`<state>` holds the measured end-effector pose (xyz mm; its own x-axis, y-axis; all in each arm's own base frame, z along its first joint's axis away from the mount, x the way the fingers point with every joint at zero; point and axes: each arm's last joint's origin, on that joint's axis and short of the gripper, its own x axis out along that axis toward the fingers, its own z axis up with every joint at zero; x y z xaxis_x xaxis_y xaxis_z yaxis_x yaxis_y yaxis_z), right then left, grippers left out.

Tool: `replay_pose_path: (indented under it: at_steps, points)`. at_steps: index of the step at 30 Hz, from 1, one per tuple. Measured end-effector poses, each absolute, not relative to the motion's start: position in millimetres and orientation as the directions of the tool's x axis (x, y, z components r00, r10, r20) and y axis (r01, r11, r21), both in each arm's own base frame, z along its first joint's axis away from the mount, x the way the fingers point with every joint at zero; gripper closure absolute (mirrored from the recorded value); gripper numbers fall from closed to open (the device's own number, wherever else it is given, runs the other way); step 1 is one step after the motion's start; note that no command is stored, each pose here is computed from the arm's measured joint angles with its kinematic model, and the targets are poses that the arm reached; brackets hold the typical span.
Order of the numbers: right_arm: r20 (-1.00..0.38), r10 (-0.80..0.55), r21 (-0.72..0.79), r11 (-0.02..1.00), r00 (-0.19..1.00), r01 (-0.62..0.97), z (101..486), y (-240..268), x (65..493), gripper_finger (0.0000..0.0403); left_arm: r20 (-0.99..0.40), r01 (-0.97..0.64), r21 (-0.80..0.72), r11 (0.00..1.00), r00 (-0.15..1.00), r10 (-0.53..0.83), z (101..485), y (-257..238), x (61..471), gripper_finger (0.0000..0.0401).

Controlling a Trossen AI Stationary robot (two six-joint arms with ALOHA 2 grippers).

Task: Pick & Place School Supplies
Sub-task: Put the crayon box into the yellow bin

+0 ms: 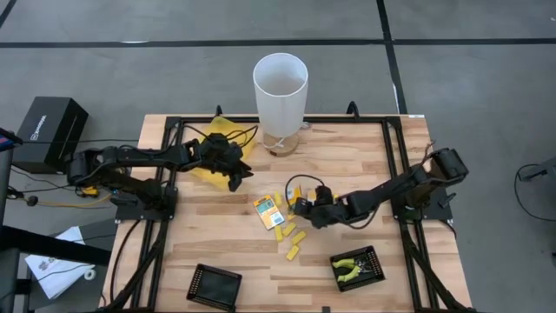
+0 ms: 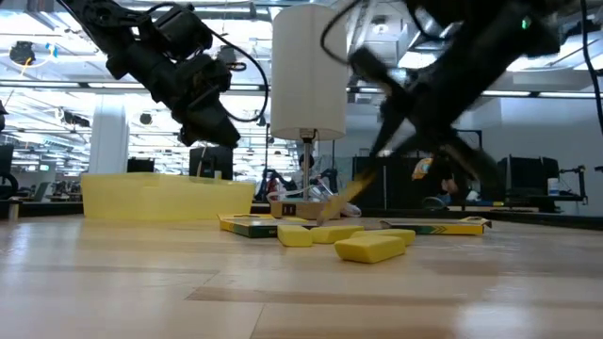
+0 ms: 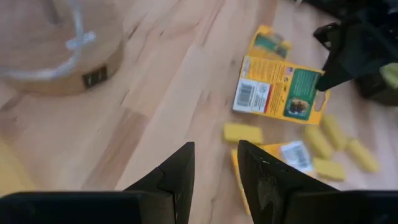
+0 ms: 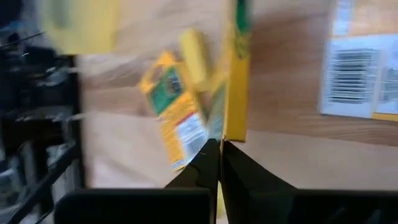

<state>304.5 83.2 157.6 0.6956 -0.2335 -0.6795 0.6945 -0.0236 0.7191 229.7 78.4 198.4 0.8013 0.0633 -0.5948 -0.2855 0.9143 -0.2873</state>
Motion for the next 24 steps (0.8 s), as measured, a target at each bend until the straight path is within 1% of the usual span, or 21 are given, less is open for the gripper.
replay_pose_path:
  at_steps: [5,8,13,15,18,20,24]
  points:
    - [-0.651,-0.231,0.737,0.035,0.723,0.675,187.9,78.9,291.8,0.0402,-0.540,-0.272,-0.334,0.902,0.840,0.054,206.4,77.9,230.5,0.0284]
    - [-0.618,-0.229,0.761,0.067,0.752,0.646,208.7,75.2,282.1,0.0403,-0.452,-0.222,-0.368,0.903,0.891,0.035,218.3,77.2,231.6,0.0284]
    - [-0.552,-0.288,0.791,0.117,0.783,0.600,237.3,62.6,267.7,0.0403,-0.291,-0.172,-0.431,0.886,0.956,0.044,242.8,75.5,228.1,0.0284]
    - [-0.546,-0.304,0.784,0.141,0.780,0.604,241.8,55.8,265.4,0.0403,-0.269,-0.176,-0.430,0.886,0.961,0.060,248.5,75.4,224.1,0.0284]
    - [-0.525,-0.305,0.788,0.178,0.795,0.589,246.1,44.4,268.9,0.0403,-0.290,-0.197,-0.428,0.882,0.954,0.072,250.5,76.1,217.2,0.0284]
    - [-0.497,-0.289,0.799,0.215,0.818,0.561,248.5,36.9,274.7,0.0403,-0.317,-0.223,-0.429,0.875,0.945,0.086,250.9,77.9,210.3,0.0284]
    - [-0.412,-0.274,0.834,0.269,0.869,0.481,258.0,24.6,282.3,0.0403,-0.278,-0.231,-0.435,0.870,0.954,0.114,261.6,81.9,197.5,0.0284]
